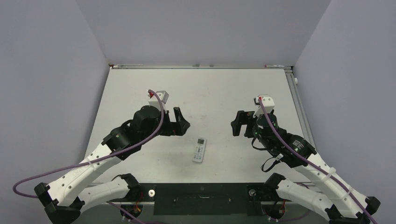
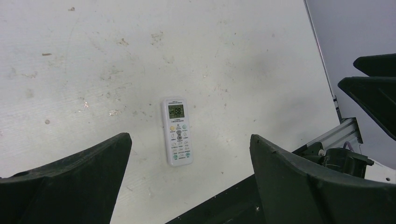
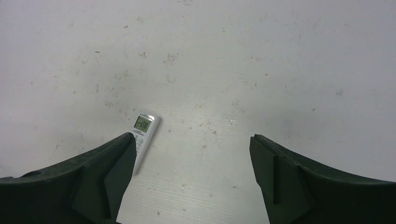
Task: Load the batteries into the remote control
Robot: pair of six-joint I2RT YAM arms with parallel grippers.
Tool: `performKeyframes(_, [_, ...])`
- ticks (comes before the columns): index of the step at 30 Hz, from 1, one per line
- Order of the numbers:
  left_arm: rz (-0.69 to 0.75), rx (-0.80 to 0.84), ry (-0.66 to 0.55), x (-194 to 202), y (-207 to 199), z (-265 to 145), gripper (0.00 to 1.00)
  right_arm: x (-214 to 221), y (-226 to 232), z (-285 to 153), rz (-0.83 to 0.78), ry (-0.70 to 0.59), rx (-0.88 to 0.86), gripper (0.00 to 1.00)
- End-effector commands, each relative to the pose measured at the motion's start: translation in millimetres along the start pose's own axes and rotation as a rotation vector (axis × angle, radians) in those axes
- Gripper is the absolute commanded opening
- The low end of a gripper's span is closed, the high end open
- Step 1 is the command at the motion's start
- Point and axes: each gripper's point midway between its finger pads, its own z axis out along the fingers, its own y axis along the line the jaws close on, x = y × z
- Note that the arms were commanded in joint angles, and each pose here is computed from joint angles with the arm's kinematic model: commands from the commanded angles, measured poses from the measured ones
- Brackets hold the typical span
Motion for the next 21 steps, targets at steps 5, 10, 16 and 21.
performKeyframes(5, [0.094,-0.017,-0.105,-21.3,18.8,-39.5,0.96,-25.3,-10.6,-2.0,0.027,-0.102,0.067,0.92])
performKeyframes(10, [0.1,-0.025,-0.148,-26.5,25.8,-56.2,0.96,-24.6,-19.5,-3.7,0.018,-0.117,0.103,0.92])
performKeyframes(16, [0.098,-0.033,-0.185,-30.4,31.9,-70.4,0.96,-25.9,-26.6,-8.9,0.048,-0.148,0.125,0.92])
performKeyframes(21, [0.093,-0.036,-0.204,-31.6,35.5,-77.8,0.96,-29.9,-30.7,-15.3,0.066,-0.179,0.13,0.92])
